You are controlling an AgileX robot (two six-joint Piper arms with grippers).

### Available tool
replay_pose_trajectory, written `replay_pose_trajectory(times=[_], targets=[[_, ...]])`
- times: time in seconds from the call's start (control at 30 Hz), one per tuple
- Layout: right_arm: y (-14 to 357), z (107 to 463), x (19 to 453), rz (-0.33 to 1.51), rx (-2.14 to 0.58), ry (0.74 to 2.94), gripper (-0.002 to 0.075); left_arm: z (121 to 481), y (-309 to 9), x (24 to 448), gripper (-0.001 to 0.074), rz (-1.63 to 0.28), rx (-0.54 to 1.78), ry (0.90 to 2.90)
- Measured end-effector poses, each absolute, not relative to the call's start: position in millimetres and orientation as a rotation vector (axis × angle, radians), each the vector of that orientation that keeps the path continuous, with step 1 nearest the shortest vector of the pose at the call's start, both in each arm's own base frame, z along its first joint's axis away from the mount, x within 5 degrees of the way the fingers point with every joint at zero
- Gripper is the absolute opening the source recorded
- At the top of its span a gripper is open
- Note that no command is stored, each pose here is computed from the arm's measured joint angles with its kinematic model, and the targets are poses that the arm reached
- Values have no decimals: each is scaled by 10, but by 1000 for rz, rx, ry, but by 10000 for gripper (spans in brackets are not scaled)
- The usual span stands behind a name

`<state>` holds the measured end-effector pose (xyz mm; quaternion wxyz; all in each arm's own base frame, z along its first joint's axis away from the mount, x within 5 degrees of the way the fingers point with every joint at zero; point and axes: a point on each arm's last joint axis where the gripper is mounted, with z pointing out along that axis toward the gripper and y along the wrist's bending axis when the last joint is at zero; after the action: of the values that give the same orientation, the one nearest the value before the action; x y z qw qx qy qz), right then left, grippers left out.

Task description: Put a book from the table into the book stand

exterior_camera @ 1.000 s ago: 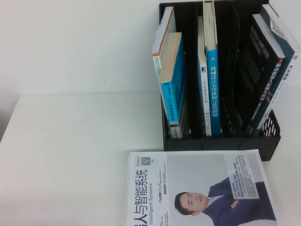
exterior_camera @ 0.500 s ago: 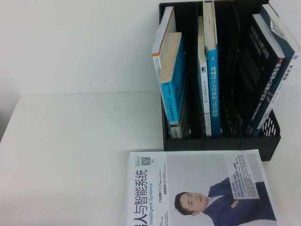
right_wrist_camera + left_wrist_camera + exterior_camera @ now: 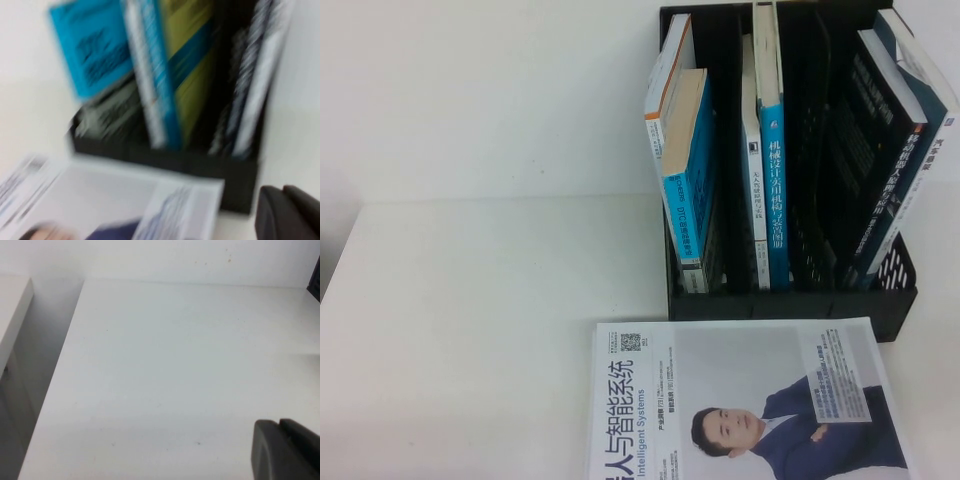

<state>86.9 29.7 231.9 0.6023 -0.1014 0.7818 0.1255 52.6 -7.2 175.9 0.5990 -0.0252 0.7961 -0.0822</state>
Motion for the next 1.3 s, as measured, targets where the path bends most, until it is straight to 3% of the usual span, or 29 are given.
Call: replay_pose_trajectory(times=[0.17, 0.4, 0.57, 0.83, 1.3], targets=[[177, 2331, 781, 180, -166, 1652, 8, 1759, -72, 526, -2, -191, -58, 1846], [24, 2254, 555, -119, -190, 1390, 8, 1759, -72, 526, -2, -191, -58, 1846], [-20, 2094, 560, -329, -247, 1442, 8, 1759, -72, 526, -2, -191, -58, 1846], [-33, 1698, 520, -206, -159, 1887, 8, 1759, -72, 526, -2, -190, -57, 1846], [-45, 1695, 513, -127, -24, 1907, 8, 1759, -72, 525, -2, -190, -57, 1850]])
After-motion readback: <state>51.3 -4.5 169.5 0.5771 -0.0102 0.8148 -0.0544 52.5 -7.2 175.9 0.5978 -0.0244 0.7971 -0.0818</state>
